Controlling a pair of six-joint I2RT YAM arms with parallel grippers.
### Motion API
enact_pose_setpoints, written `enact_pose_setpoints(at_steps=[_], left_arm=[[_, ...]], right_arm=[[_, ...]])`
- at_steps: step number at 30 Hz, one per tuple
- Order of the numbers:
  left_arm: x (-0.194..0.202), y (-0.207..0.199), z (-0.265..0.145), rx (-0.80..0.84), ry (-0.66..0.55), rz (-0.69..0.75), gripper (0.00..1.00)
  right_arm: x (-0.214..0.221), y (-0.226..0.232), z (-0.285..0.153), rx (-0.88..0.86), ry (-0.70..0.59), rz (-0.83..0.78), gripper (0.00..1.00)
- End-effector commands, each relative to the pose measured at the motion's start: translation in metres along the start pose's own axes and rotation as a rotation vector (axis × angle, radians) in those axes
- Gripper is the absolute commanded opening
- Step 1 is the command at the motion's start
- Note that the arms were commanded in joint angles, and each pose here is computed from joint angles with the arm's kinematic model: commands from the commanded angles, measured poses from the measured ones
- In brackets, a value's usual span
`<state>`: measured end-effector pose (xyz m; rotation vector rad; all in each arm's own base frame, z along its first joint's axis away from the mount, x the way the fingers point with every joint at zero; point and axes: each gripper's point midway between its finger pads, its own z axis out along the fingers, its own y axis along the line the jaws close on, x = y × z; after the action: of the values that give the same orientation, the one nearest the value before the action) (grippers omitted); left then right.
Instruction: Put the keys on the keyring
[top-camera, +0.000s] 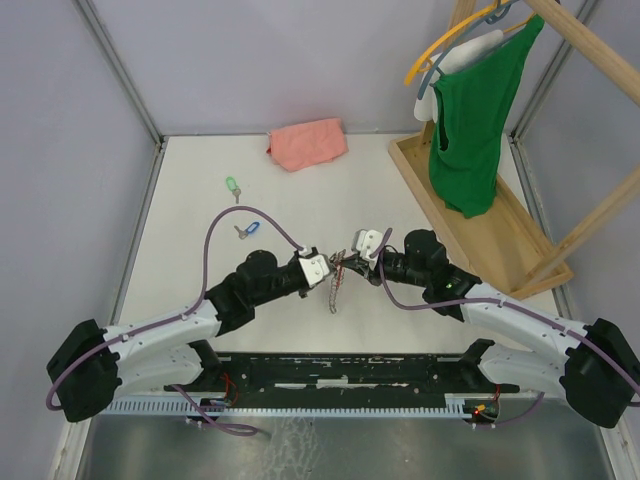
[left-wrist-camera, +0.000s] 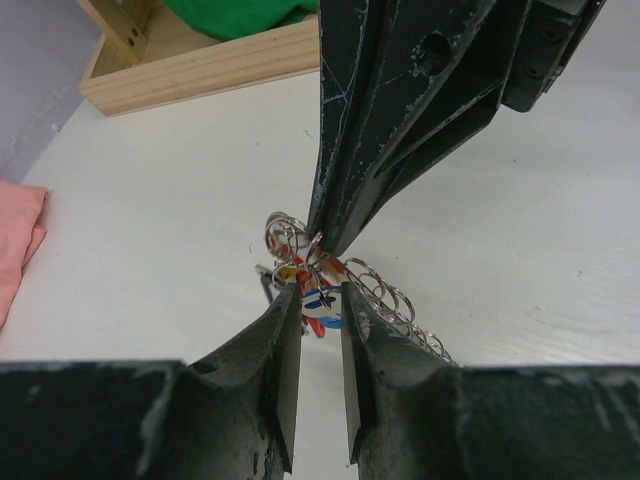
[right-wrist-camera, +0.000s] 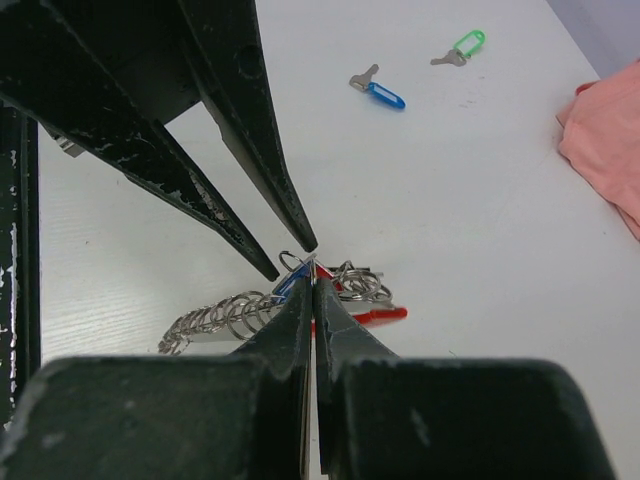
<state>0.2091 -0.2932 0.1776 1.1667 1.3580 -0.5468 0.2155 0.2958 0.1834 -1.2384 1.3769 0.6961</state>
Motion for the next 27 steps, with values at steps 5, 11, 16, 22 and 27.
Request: enact_pose_setpoints(at_steps=[5,11,16,22,27], left_arm=[[-0.022,0.005,0.009,0.000,-0.069,-0.001,0.21],[-0.023,0.003,0.015,0.019,-0.057,-0.001,0.05],[-0.022,-0.008,0.016,0.086,-0.044,-0.003,0.03],[-0.034,-0.009,0.011,0.083,-0.091,-0.052,0.03],[-0.042,0.000,0.006,0.005,-0.140,-0.166,0.03]], right_arm=[[-0.035,-0.006,-0.002,0.019,-0.120,-0.038,0.00],[-0.039,-0.006,-0.003,0.018,-0.141,-0.040,0.00],[-0.052,-0.016,-0.004,0.091,-0.232,-0.015,0.01],[-0.060,-0.022,-0.003,0.141,-0.340,0.014,0.01],[-0.065,-0.024,-0.004,0.174,-0.424,0.044,0.01]])
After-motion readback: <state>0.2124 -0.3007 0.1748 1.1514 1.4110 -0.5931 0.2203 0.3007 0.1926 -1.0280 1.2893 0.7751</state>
